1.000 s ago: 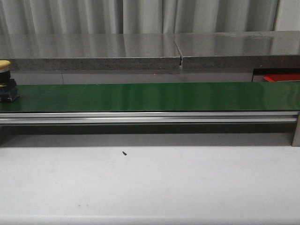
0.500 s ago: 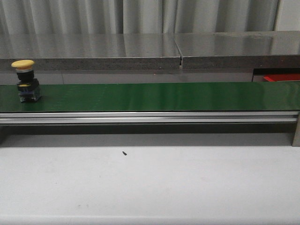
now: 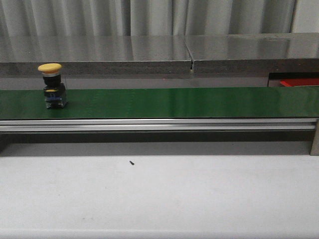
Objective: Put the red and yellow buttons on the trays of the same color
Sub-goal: 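Grasp a yellow button with the left gripper and set it on the belt, then grasp the second yellow button with the left gripper and place it on the belt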
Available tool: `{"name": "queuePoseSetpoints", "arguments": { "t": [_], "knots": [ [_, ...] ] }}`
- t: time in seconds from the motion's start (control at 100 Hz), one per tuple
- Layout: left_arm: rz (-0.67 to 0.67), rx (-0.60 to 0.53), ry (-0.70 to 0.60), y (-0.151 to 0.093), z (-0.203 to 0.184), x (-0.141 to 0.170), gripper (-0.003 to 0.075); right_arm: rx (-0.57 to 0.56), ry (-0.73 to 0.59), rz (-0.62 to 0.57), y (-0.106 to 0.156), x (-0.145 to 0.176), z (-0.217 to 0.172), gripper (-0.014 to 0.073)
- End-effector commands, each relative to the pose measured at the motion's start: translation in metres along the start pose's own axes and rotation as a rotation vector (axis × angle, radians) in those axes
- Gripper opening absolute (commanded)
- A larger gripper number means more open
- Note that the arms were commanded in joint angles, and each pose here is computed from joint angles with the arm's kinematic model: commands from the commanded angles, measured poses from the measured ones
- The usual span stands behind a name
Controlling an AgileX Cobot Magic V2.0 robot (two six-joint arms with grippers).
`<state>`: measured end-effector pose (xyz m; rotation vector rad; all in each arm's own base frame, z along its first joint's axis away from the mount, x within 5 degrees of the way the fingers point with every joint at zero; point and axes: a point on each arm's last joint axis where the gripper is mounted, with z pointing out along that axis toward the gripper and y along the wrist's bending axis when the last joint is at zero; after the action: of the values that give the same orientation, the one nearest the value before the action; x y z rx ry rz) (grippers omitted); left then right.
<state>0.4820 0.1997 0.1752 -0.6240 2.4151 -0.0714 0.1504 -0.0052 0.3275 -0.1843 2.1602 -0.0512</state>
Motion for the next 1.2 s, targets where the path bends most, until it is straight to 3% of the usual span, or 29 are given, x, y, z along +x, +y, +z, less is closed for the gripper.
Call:
{"name": "queuePoseSetpoints", "arguments": {
  "t": [0.0,0.09,0.19,0.26,0.4,0.51,0.75,1.19],
  "knots": [
    [-0.005,0.016,-0.161,-0.008,-0.031,-0.031,0.0641,0.027,-0.081,-0.004,-0.003,-0.011,-0.007,-0.0068],
    [-0.005,0.013,-0.167,-0.007,-0.028,-0.031,0.0622,0.027,-0.082,-0.004,-0.003,-0.012,-0.007,-0.0068],
    [-0.005,0.013,-0.171,-0.007,-0.028,-0.032,0.0538,0.027,-0.082,-0.004,-0.003,-0.012,-0.007,-0.0068],
    [-0.005,0.013,-0.178,-0.008,-0.029,-0.033,0.0436,0.027,-0.082,-0.004,-0.003,-0.012,-0.007,-0.0068],
    [-0.008,0.017,-0.222,-0.009,-0.034,-0.038,0.0143,0.027,-0.082,-0.004,-0.003,-0.012,-0.007,-0.0068],
    [-0.003,0.023,-0.262,-0.013,-0.049,-0.046,-0.0018,0.027,-0.082,-0.004,-0.003,-0.012,-0.007,-0.0068],
    [0.025,0.059,-0.226,-0.031,-0.098,-0.052,-0.0019,0.027,-0.082,-0.004,-0.003,-0.012,-0.007,-0.0068],
    [0.197,0.195,-0.119,-0.121,-0.162,-0.004,-0.0019,0.063,-0.17,-0.006,-0.006,-0.019,-0.008,-0.0068]
  ]
}}
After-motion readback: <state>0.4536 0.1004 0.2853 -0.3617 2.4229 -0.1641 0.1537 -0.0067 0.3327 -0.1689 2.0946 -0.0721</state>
